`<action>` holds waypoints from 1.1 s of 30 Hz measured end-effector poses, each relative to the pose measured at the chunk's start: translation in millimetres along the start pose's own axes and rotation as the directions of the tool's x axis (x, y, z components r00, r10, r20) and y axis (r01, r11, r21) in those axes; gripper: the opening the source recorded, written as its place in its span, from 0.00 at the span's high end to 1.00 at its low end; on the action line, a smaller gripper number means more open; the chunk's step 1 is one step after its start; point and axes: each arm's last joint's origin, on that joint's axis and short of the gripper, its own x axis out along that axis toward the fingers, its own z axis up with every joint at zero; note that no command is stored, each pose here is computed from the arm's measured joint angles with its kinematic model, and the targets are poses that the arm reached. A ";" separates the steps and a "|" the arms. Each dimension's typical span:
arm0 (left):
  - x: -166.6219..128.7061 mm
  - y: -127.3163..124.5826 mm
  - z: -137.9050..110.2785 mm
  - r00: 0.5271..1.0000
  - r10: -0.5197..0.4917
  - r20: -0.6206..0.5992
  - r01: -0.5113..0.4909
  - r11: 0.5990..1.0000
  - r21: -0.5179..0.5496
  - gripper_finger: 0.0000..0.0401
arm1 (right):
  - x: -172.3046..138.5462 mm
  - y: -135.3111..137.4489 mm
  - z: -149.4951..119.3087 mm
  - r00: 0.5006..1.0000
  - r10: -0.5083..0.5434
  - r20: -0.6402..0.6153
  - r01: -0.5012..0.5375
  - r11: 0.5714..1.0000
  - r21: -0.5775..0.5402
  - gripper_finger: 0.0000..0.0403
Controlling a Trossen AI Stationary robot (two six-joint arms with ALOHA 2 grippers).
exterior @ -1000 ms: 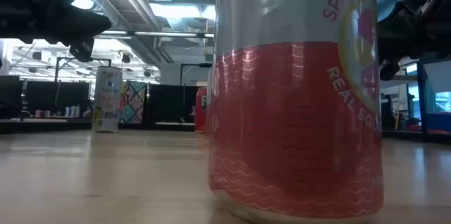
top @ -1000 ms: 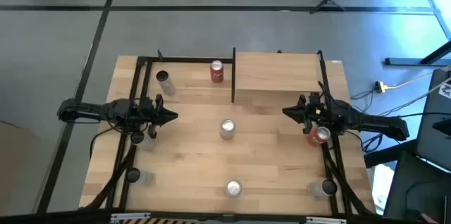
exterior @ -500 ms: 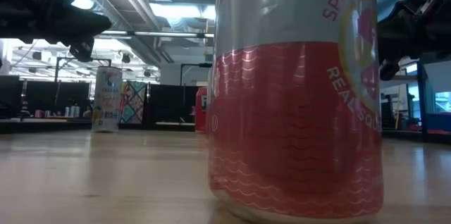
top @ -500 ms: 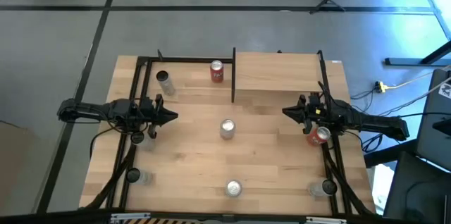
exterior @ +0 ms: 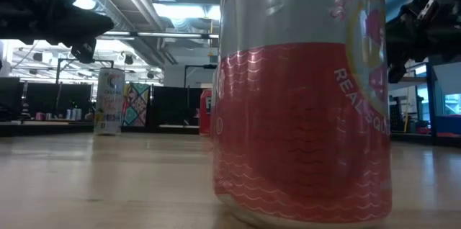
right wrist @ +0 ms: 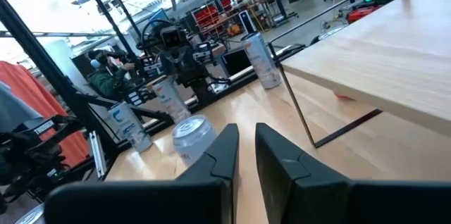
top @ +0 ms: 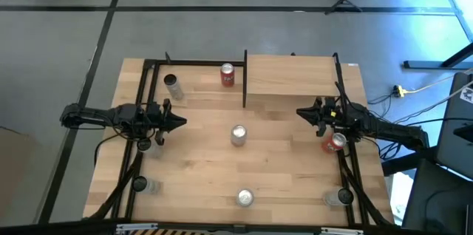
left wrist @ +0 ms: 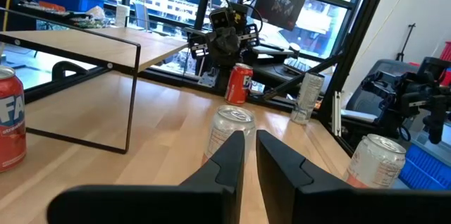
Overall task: Place canned beverage on shelf
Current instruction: Put the top left black soda can onto the shelf
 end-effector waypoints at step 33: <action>-15.7 -1.8 58.0 0.824 0.279 0.493 -0.109 0.932 -0.345 0.92 | -1.7 5.9 16.9 0.979 0.007 0.202 -0.010 1.000 0.014 0.91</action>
